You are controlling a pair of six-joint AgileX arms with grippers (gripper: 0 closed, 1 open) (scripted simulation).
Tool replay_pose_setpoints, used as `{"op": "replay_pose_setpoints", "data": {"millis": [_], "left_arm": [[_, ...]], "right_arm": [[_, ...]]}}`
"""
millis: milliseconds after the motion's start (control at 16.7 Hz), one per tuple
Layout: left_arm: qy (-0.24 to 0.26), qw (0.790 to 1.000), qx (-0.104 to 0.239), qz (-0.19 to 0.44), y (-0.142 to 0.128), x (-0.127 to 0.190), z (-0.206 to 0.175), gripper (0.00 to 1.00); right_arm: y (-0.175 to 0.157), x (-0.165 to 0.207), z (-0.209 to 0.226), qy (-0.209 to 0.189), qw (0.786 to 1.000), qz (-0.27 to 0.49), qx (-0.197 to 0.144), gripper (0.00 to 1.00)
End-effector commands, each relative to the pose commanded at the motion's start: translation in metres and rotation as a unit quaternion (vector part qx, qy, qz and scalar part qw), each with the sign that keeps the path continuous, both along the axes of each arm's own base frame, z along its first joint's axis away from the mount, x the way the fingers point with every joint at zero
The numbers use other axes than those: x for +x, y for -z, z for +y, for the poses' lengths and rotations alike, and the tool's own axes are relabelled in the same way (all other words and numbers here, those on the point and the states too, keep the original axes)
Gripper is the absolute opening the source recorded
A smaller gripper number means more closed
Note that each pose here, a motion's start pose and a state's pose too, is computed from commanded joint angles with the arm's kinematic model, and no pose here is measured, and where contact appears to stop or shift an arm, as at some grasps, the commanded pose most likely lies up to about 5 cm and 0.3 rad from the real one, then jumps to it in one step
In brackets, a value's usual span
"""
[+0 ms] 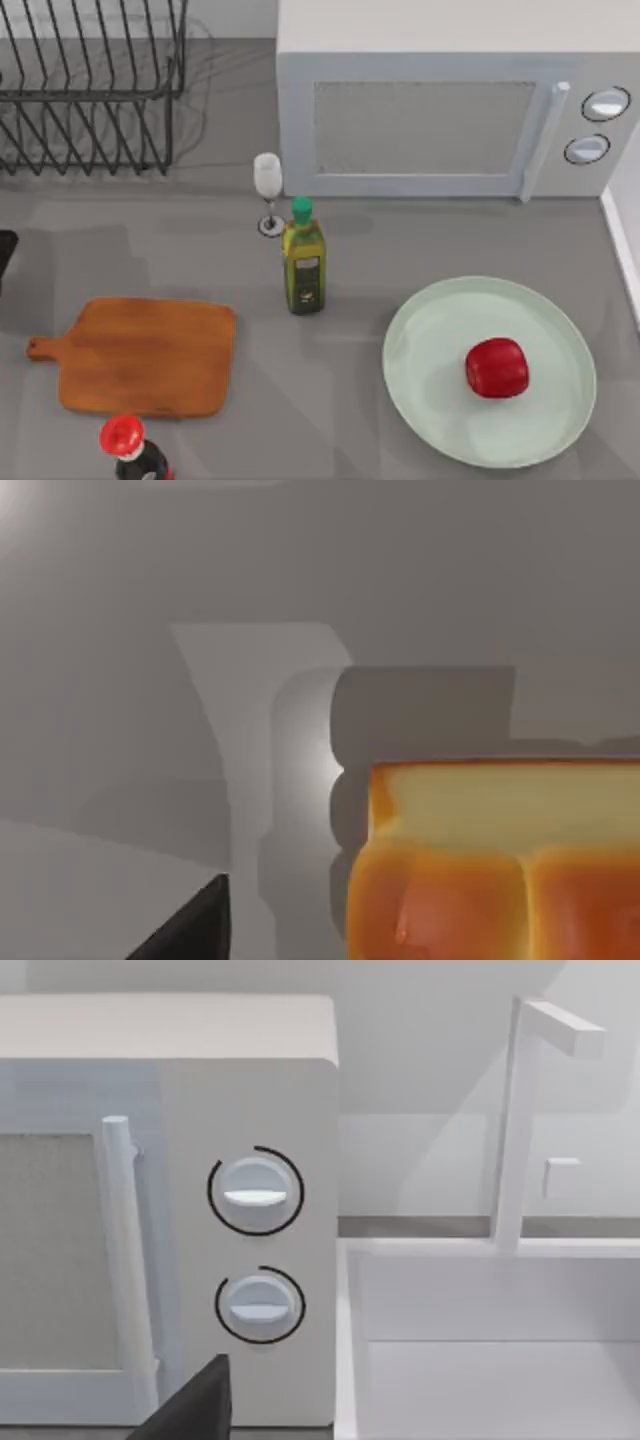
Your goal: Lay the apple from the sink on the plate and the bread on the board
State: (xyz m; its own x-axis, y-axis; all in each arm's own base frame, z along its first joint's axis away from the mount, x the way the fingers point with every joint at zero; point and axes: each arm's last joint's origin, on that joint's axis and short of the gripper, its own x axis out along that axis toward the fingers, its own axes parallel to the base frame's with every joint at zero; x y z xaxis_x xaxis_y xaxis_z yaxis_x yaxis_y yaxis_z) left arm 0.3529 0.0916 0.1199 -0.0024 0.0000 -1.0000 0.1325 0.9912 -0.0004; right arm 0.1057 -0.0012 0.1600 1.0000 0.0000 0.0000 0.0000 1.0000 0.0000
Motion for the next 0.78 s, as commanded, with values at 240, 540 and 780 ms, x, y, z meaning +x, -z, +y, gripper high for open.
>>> {"op": "replay_pose_setpoints", "data": {"millis": [240,540,780], "left_arm": [[0.000,1.000,0.000,0.000,0.018,-0.001,0.000,1.00],[0.000,1.000,0.000,0.000,0.018,-0.001,0.000,0.85],[0.000,1.000,0.000,0.000,0.018,-0.001,0.000,0.55]], "right_arm": [[0.000,0.000,0.000,0.000,1.000,0.000,0.000,1.00],[0.000,0.000,0.000,0.000,1.000,0.000,0.000,1.00],[0.000,0.000,0.000,0.000,1.000,0.000,0.000,1.00]]}}
